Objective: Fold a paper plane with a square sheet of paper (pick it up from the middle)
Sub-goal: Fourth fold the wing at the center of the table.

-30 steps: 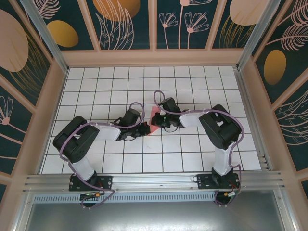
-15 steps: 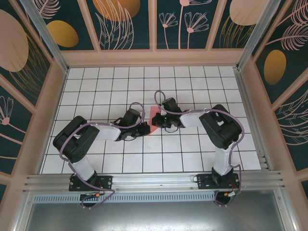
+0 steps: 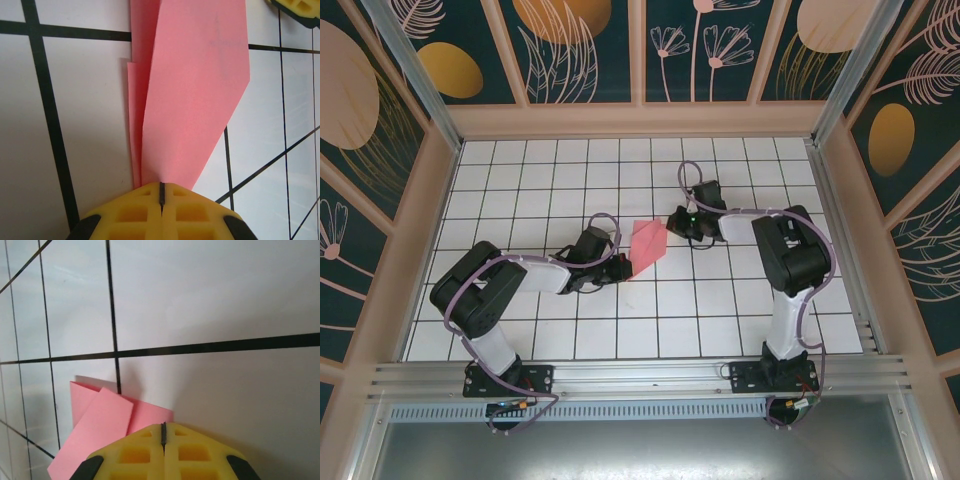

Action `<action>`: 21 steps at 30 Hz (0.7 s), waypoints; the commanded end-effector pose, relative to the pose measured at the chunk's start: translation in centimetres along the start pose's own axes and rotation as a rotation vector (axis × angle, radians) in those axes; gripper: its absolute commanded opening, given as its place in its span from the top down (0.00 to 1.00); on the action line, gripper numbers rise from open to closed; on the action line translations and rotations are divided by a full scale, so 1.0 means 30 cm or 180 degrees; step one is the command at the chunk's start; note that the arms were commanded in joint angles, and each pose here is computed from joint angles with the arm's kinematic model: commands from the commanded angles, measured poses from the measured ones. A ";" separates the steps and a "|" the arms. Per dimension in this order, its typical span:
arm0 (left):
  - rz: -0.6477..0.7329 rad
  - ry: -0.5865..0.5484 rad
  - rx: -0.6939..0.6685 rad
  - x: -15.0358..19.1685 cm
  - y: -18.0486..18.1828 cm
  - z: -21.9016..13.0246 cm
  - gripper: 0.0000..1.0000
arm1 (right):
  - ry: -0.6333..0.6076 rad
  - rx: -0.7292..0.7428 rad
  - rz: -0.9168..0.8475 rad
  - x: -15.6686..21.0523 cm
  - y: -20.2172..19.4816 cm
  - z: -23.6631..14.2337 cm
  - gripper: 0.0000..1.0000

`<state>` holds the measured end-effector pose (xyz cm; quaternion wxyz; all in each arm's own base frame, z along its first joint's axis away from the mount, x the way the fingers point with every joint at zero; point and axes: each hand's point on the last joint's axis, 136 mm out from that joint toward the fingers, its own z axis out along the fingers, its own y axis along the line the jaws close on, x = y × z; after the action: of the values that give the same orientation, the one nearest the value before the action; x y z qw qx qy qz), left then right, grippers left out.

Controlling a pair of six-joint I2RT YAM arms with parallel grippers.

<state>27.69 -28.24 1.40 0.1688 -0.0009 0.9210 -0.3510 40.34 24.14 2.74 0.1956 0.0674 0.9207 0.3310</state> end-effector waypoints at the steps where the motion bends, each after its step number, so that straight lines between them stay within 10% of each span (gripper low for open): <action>1: -0.0079 0.0351 -0.0428 0.113 0.129 0.004 1.00 | -0.0125 -0.0099 -0.0315 0.015 0.122 -0.069 1.00; 11: -0.0055 0.0342 -0.0417 0.108 0.124 0.007 1.00 | 0.0303 -0.0300 -0.0527 0.256 0.241 0.032 1.00; 21: -0.0092 0.0398 -0.0482 0.136 0.152 0.002 1.00 | 0.0241 -0.0063 -0.0340 0.159 0.096 0.099 1.00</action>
<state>27.67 -28.23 1.37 0.1708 0.0057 0.9213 -0.3494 35.18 31.40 2.10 0.1686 -0.0230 0.9219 0.3482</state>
